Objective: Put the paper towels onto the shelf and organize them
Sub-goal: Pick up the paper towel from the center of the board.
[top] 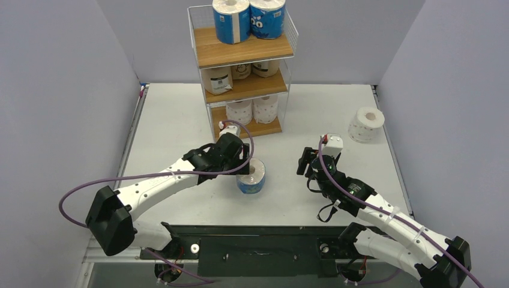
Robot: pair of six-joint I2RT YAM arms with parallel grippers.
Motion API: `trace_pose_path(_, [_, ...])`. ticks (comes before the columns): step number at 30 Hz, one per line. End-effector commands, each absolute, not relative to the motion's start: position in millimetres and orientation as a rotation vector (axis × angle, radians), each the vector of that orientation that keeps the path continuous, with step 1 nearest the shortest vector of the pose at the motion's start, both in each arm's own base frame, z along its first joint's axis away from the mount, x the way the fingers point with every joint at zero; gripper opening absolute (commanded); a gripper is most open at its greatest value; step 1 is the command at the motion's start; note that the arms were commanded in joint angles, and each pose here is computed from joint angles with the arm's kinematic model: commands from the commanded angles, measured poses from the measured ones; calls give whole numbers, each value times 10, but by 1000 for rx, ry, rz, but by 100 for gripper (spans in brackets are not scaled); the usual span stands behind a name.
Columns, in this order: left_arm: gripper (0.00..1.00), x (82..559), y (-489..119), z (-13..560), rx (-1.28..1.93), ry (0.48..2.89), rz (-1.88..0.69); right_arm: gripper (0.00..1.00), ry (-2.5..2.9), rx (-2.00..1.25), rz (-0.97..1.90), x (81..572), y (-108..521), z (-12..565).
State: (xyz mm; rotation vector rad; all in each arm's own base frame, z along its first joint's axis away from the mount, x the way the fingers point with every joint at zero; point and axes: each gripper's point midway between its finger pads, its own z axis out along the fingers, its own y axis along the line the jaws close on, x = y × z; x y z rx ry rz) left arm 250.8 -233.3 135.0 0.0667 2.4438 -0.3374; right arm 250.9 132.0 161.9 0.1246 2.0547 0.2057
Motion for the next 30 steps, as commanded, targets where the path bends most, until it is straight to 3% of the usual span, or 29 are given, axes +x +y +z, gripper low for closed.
trace_pose_path(1, [76,2603,-2507,1374,-4,2413,-426,62,2029,143,229,2553,1344,1665])
trace_pose_path(22, [59,2664,-2505,988,-60,2480,-401,61,2037,141,221,2541,1332,1607])
trace_pose_path(30, [65,2610,-2527,1024,-39,2481,-426,62,2036,142,221,2537,1325,1609])
